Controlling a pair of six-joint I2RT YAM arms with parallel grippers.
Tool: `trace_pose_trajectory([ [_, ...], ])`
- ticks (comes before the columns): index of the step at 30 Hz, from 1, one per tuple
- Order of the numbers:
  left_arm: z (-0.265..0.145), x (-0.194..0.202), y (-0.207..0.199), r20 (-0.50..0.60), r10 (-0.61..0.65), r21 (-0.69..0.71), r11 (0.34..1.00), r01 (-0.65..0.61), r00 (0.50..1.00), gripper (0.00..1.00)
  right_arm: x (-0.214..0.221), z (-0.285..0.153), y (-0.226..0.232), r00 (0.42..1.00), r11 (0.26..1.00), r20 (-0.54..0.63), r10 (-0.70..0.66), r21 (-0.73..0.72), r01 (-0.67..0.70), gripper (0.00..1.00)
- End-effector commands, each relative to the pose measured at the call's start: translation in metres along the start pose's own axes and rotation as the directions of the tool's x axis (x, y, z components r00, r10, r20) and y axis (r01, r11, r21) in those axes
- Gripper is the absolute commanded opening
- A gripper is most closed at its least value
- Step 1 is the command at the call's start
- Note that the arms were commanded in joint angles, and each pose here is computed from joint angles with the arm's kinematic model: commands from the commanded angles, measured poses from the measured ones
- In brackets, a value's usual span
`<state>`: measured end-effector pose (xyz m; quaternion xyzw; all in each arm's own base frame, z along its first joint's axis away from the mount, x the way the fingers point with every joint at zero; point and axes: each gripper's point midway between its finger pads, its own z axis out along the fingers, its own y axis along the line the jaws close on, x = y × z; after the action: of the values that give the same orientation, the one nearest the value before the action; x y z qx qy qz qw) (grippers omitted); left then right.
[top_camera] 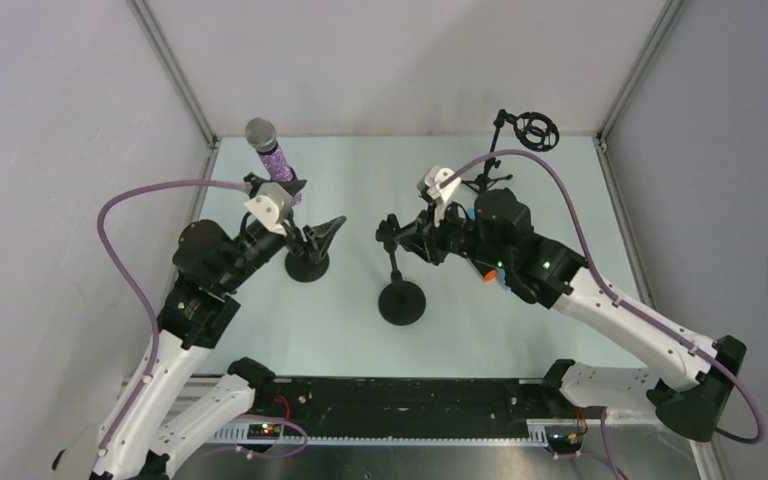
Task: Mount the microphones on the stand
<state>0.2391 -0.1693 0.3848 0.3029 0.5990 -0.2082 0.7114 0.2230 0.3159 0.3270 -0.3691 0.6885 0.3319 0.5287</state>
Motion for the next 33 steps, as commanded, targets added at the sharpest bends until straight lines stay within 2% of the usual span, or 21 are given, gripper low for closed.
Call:
trace_pose_trajectory([
  [1,-0.003,-0.024,-0.001,0.071,0.002,0.011,1.0,-0.003,0.997,1.0,-0.015,-0.012,0.015,0.994,0.999,0.106,-0.005,-0.053,0.01,0.0],
  [8,-0.002,-0.021,-0.012,0.065,-0.007,0.071,0.997,0.002,0.998,1.0,0.0,-0.018,0.018,0.995,0.997,0.1,-0.03,-0.066,0.037,0.0],
  [10,-0.002,-0.019,-0.017,0.059,-0.01,0.099,0.995,0.004,0.998,1.0,-0.001,-0.02,0.014,0.994,0.998,0.104,-0.029,-0.061,0.035,0.1],
  [11,-0.002,-0.018,-0.02,0.058,-0.01,0.119,0.993,0.003,0.998,1.0,-0.003,-0.021,0.01,0.994,0.998,0.108,-0.025,-0.051,0.031,0.25],
  [13,-0.002,-0.015,-0.025,0.051,-0.012,0.145,0.989,0.005,0.999,1.0,-0.005,-0.023,0.006,0.993,0.999,0.116,-0.017,-0.049,0.023,0.38],
  [15,-0.001,-0.014,-0.027,0.045,-0.012,0.162,0.987,0.004,0.999,1.0,-0.007,-0.024,0.001,0.992,0.999,0.122,-0.01,-0.04,0.015,0.45],
  [21,0.001,-0.011,-0.029,0.035,-0.012,0.173,0.985,0.006,0.999,1.0,-0.013,-0.027,-0.007,0.99,0.999,0.142,-0.015,-0.033,0.02,0.62],
  [27,0.002,-0.011,-0.037,0.041,0.01,0.227,0.974,-0.019,0.999,1.0,-0.036,-0.044,-0.01,0.985,0.998,0.171,-0.01,-0.053,0.02,0.71],
  [31,0.003,-0.006,-0.045,0.042,0.034,0.284,0.958,-0.045,0.999,1.0,-0.05,-0.058,-0.029,0.982,0.996,0.167,0.093,-0.01,-0.093,0.75],
  [33,0.004,-0.004,-0.05,0.042,0.036,0.315,0.948,-0.047,0.998,1.0,-0.043,-0.06,-0.046,0.982,0.99,0.146,0.123,0.048,-0.131,0.76],
])
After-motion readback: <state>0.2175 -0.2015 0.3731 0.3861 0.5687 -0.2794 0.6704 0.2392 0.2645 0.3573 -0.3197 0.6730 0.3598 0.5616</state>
